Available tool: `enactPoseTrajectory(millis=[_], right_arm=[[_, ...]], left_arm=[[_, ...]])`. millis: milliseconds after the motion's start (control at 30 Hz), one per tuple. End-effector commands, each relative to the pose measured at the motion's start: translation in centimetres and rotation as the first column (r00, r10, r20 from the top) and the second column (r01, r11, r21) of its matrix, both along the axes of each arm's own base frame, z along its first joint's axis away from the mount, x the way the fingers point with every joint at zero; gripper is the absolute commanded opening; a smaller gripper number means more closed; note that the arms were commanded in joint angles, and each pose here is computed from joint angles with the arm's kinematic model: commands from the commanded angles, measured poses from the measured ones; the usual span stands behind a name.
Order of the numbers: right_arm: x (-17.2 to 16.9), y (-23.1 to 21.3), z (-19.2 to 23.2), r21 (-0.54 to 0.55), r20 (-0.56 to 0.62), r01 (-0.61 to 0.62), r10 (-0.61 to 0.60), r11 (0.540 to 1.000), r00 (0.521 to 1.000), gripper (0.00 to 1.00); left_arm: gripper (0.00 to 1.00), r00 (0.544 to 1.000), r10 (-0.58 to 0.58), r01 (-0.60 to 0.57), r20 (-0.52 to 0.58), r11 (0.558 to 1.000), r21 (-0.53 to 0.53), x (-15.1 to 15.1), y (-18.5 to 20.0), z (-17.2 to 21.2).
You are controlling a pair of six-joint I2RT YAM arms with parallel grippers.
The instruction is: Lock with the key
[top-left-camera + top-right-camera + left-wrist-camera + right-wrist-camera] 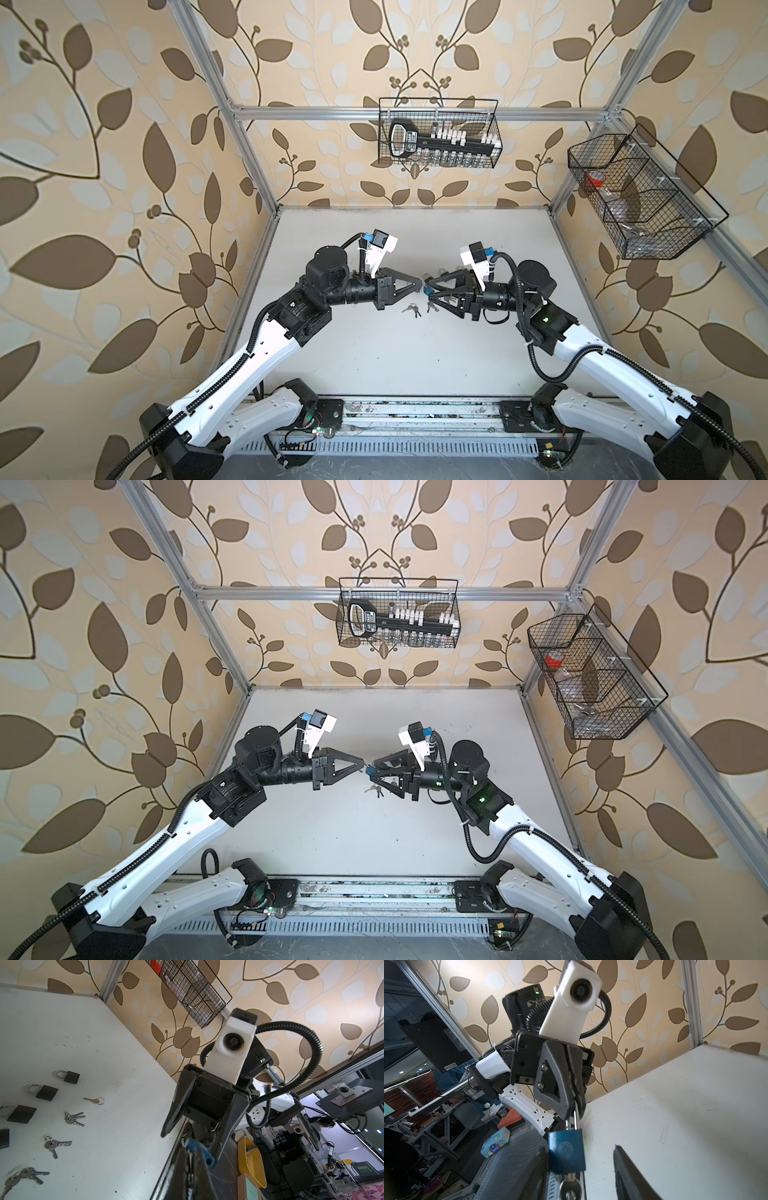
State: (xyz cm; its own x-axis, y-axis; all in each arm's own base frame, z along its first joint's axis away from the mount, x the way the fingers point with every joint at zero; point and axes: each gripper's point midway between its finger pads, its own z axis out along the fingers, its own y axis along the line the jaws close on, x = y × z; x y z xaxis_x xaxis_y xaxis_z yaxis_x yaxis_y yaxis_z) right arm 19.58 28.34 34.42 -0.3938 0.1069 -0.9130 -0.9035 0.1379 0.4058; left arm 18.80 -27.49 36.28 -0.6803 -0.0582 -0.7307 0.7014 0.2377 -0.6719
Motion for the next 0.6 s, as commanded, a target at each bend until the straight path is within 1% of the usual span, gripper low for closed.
enactPoseTrajectory(millis=[0, 133, 233, 333, 567], right_arm=[[-1.0, -0.7, 2.7, 0.07, 0.1, -0.002, -0.005, 0.998, 0.995, 0.54], [-0.4, -1.4, 3.3, 0.099, 0.097, 0.07, -0.079, 0.993, 0.992, 0.56], [0.6, -1.4, 2.8, 0.076, 0.063, 0.114, -0.119, 0.991, 0.991, 0.53], [1.0, -0.8, 1.6, 0.029, 0.037, 0.102, -0.103, 0.994, 0.994, 0.51], [0.6, 0.5, 0.0, -0.024, 0.007, 0.043, -0.043, 0.999, 0.999, 0.49]], left_arm=[[0.0, 0.997, -0.02, 0.025, 0.077, 0.997, -0.067, -0.9, 0.3, 2.4], [0.0, 0.996, -0.032, 0.038, 0.078, 0.997, -0.071, -1.1, 0.2, 2.4], [0.0, 0.996, -0.035, 0.041, 0.08, 0.996, -0.074, -1.2, 0.3, 2.4], [0.0, 0.996, -0.039, 0.045, 0.082, 0.996, -0.077, -1.3, 0.3, 2.5], [0.0, 0.996, -0.038, 0.045, 0.083, 0.996, -0.081, -1.2, 0.2, 2.6]])
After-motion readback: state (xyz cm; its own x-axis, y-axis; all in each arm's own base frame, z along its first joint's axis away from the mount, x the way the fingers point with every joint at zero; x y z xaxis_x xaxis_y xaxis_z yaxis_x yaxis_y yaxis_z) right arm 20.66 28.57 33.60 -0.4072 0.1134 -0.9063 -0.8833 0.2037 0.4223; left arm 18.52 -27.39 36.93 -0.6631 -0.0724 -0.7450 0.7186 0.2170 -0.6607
